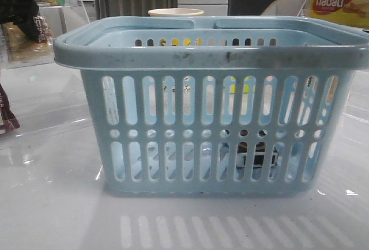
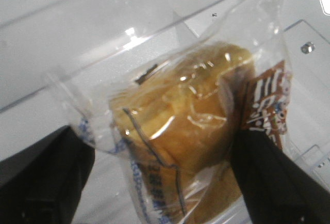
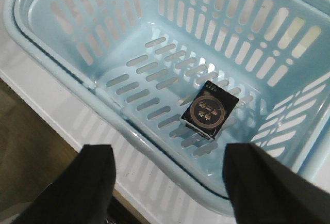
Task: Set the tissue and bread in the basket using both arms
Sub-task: 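Grasp the wrapped bread pastry on the shelf with the left gripper, then carry the bread pastry over the basket with the left gripper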
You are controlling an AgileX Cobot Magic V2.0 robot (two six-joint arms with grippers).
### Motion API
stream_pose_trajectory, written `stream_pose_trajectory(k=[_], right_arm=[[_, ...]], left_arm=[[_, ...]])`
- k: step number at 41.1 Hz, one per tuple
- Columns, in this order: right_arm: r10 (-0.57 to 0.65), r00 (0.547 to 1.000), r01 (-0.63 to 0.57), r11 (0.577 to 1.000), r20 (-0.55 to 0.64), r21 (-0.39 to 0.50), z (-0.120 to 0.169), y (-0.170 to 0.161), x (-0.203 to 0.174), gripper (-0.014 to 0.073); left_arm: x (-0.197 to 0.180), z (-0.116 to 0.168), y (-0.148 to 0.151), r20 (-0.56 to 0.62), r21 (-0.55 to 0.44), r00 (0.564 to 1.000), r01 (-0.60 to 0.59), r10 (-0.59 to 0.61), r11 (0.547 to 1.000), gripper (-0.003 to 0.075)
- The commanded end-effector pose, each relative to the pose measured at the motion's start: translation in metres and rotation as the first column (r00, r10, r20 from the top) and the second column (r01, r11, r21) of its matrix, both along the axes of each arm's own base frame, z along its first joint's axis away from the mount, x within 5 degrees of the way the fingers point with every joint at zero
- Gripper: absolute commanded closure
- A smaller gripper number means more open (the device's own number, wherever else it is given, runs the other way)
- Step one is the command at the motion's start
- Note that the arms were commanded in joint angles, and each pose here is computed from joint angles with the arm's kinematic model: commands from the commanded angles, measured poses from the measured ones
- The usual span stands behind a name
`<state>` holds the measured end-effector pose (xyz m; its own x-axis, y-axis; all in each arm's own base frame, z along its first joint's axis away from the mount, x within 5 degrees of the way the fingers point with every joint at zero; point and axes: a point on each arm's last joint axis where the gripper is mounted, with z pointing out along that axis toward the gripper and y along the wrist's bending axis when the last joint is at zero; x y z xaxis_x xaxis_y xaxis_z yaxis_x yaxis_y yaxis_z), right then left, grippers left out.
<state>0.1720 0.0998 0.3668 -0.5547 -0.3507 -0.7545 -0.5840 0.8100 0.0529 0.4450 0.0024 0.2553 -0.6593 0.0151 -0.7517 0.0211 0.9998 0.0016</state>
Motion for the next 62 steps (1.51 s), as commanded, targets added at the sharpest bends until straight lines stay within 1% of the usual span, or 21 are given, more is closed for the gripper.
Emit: stream_pose_trajectory(k=[1, 14, 20, 28, 34, 41, 46, 49, 52, 57, 60, 62], right_arm=[[-0.009, 0.996, 0.004, 0.999, 0.094, 0.054, 0.016, 0.0, 0.0, 0.0045], [-0.009, 0.996, 0.004, 0.999, 0.094, 0.054, 0.016, 0.0, 0.0, 0.0045], [-0.009, 0.996, 0.004, 0.999, 0.094, 0.054, 0.016, 0.0, 0.0, 0.0045], [-0.009, 0.996, 0.004, 0.999, 0.094, 0.054, 0.016, 0.0, 0.0, 0.0045], [-0.009, 0.996, 0.004, 0.999, 0.094, 0.054, 0.016, 0.0, 0.0, 0.0045], [-0.009, 0.996, 0.004, 0.999, 0.094, 0.054, 0.016, 0.0, 0.0, 0.0045], [-0.009, 0.996, 0.004, 0.999, 0.094, 0.054, 0.016, 0.0, 0.0, 0.0045], [-0.009, 0.996, 0.004, 0.999, 0.094, 0.054, 0.016, 0.0, 0.0, 0.0045], [-0.009, 0.996, 0.004, 0.999, 0.094, 0.054, 0.016, 0.0, 0.0, 0.0045], [-0.009, 0.996, 0.004, 0.999, 0.094, 0.054, 0.016, 0.0, 0.0, 0.0045], [-0.009, 0.996, 0.004, 0.999, 0.094, 0.054, 0.016, 0.0, 0.0, 0.0045], [-0.009, 0.996, 0.004, 0.999, 0.094, 0.054, 0.016, 0.0, 0.0, 0.0045]], left_arm=[[0.0, 0.038, 0.001, 0.152, -0.007, 0.988, -0.008, 0.009, 1.0, 0.0169], [-0.005, 0.035, 0.0, 0.079, -0.008, 0.997, -0.004, 0.004, 1.0, 0.0428], [-0.012, 0.046, -0.001, 0.057, -0.036, 0.998, -0.005, 0.007, 0.999, 0.0512], [-0.027, 0.067, -0.004, 0.052, -0.085, 0.999, -0.006, 0.011, 0.996, 0.059], [-0.041, 0.088, -0.006, 0.07, -0.113, 0.998, -0.001, 0.009, 0.994, 0.0628], [-0.061, 0.115, -0.009, 0.103, -0.157, 0.995, 0.01, 0.006, 0.988, 0.0627], [-0.077, 0.133, -0.014, 0.117, -0.227, 0.993, 0.024, 0.003, 0.974, 0.0627], [-0.087, 0.142, -0.02, 0.117, -0.25, 0.993, 0.046, -0.017, 0.967, 0.0627], [-0.098, 0.15, -0.029, 0.113, -0.244, 0.992, 0.083, -0.057, 0.966, 0.0627], [-0.115, 0.16, -0.057, 0.109, -0.2, 0.976, 0.21, -0.191, 0.957, 0.0627], [-0.124, 0.16, -0.078, 0.087, -0.168, 0.953, 0.302, -0.291, 0.938, 0.0627], [-0.13, 0.158, -0.094, 0.062, -0.154, 0.931, 0.366, -0.361, 0.918, 0.0627]])
